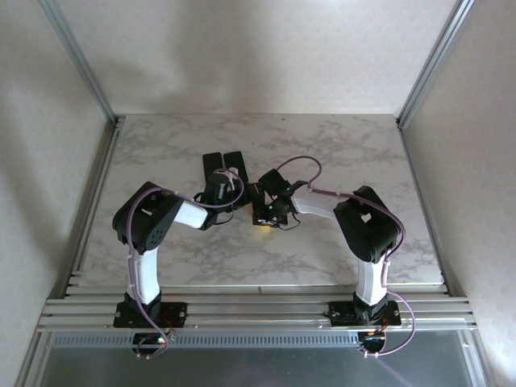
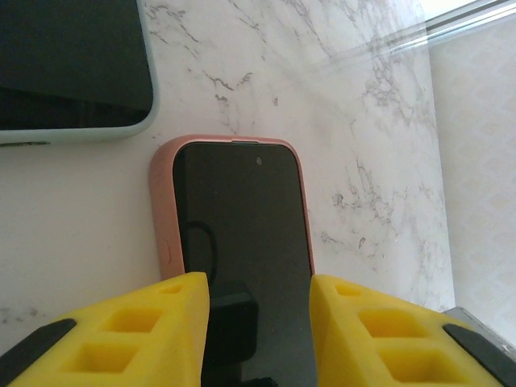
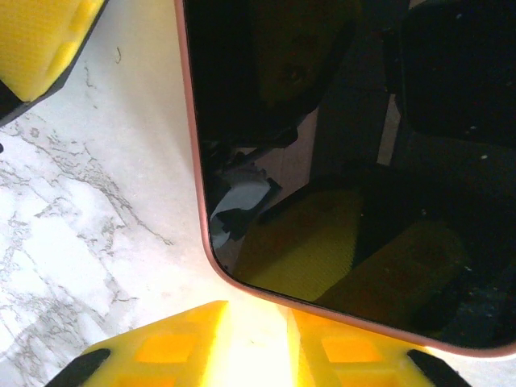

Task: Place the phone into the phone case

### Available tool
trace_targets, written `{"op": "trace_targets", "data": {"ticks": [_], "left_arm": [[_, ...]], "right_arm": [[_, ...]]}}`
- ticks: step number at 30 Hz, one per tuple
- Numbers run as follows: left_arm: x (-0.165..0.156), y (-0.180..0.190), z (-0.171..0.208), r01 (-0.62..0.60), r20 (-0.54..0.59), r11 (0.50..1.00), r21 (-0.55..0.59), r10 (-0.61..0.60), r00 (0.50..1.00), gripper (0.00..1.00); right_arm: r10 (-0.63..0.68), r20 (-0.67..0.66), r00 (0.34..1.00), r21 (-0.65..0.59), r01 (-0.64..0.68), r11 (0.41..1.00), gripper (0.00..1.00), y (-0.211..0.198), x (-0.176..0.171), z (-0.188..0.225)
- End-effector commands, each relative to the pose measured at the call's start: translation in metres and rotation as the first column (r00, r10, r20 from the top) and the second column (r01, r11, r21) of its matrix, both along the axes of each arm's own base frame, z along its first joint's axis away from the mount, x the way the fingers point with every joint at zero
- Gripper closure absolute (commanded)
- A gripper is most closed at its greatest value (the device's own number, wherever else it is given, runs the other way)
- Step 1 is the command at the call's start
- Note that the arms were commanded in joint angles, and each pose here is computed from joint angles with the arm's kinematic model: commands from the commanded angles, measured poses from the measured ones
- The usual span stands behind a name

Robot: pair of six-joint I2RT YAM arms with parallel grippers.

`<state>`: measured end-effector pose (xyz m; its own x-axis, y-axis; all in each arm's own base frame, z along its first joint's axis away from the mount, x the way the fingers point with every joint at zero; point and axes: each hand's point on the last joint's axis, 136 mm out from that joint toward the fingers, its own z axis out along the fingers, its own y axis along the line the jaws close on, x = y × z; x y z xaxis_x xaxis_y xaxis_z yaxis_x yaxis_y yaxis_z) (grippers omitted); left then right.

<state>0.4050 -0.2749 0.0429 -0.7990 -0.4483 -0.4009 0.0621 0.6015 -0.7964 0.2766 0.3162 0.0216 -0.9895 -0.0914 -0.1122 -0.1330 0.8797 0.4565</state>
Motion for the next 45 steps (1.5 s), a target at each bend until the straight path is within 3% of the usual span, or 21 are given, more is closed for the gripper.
{"op": "trace_targets", "data": {"ticks": [1,16,22,30,45], "left_arm": [[-0.005,-0.01,-0.006,0.047,-0.013,0.999,0.003,-0.047,0.999,0.63],[0.004,-0.013,0.002,0.036,0.005,0.999,-0.016,-0.036,0.999,0.63],[0.004,0.001,0.038,0.008,0.041,0.996,-0.085,-0.005,0.999,0.62],[-0.004,0.024,0.084,-0.023,0.105,0.998,-0.064,0.029,0.994,0.62],[-0.037,0.058,0.083,-0.072,0.081,0.997,-0.028,0.074,0.994,0.61]], "right_arm": [[-0.023,-0.008,1.0,-0.009,0.023,1.0,0.75,-0.006,0.0,-0.005],[-0.049,0.009,0.999,-0.029,0.049,0.998,0.75,-0.015,0.015,-0.003],[-0.048,0.025,0.999,-0.036,0.049,0.998,0.75,-0.018,0.028,0.001],[-0.043,0.036,0.998,-0.025,0.044,0.999,0.75,-0.015,0.039,0.004],[-0.053,0.073,0.996,-0.021,0.055,0.998,0.75,-0.013,0.075,0.009]]}}
